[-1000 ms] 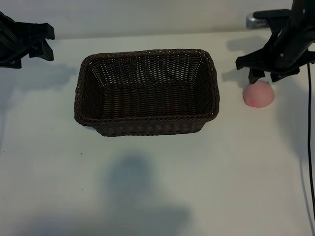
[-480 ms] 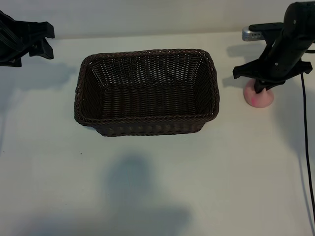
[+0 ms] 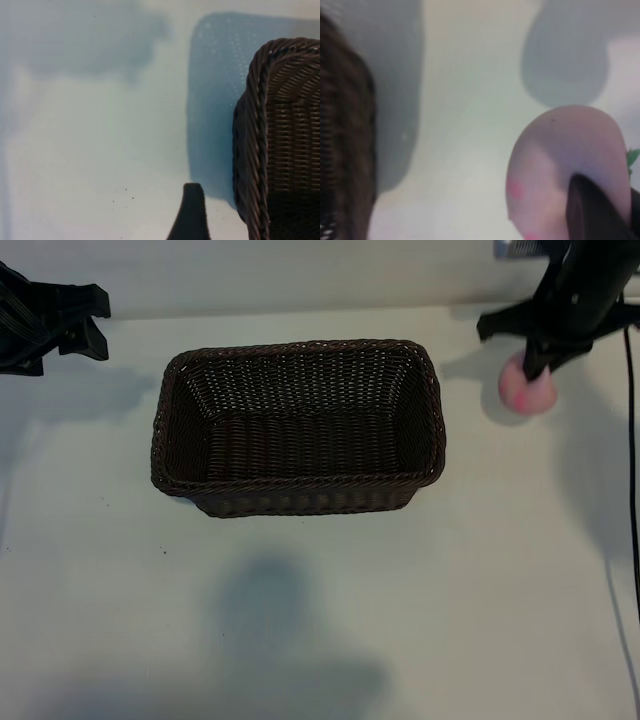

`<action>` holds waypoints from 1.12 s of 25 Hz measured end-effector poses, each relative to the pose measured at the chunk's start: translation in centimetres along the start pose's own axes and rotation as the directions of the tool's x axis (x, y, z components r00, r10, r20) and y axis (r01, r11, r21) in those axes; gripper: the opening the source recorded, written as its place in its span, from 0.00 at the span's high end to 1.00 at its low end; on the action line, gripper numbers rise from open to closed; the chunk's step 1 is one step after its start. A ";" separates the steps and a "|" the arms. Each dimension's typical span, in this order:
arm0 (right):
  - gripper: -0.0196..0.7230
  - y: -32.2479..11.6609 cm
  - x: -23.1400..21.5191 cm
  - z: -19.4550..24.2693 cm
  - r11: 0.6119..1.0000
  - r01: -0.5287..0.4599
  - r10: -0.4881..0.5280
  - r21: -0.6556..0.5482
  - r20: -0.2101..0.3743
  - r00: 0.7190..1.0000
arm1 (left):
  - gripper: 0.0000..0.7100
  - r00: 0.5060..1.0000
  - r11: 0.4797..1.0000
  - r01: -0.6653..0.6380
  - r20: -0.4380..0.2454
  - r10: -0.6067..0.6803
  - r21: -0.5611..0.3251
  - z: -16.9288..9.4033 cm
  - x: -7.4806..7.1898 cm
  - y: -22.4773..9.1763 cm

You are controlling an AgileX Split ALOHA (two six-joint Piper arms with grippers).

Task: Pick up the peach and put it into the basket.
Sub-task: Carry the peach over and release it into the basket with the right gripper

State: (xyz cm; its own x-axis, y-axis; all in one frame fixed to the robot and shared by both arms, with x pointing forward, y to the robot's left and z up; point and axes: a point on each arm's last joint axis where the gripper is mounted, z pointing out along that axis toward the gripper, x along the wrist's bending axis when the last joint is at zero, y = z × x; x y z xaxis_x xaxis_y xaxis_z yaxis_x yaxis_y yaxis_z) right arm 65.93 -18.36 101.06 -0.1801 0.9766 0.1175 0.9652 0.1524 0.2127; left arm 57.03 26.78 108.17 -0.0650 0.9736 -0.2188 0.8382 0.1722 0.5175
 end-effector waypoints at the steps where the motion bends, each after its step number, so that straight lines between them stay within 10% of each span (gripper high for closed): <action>1: 0.92 0.1 0.2 -1.0 1.000 0.002 -0.002 -0.015 -0.007 1.000 | 0.17 1.000 1.000 0.000 0.000 0.000 0.000 0.0 0.0 0.0; 13: 0.92 -1.3 5.8 -5.3 0.989 0.129 -0.132 -0.072 -0.049 0.990 | 0.17 1.000 1.000 0.000 0.000 0.000 0.000 0.0 0.0 0.0; 28: 0.92 -4.6 19.1 -2.8 0.903 0.386 -0.414 -0.190 -0.136 0.900 | 0.17 1.000 1.000 0.001 0.000 -0.001 0.000 0.0 0.0 0.0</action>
State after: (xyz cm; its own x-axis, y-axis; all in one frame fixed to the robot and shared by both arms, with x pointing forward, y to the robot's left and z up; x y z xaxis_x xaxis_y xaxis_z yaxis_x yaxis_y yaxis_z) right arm 57.48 -0.83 105.00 -0.5872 0.7954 0.1499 0.7655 0.4856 0.4221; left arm 57.03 26.78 108.17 -0.0657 0.9735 -0.2192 0.8381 0.1731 0.5173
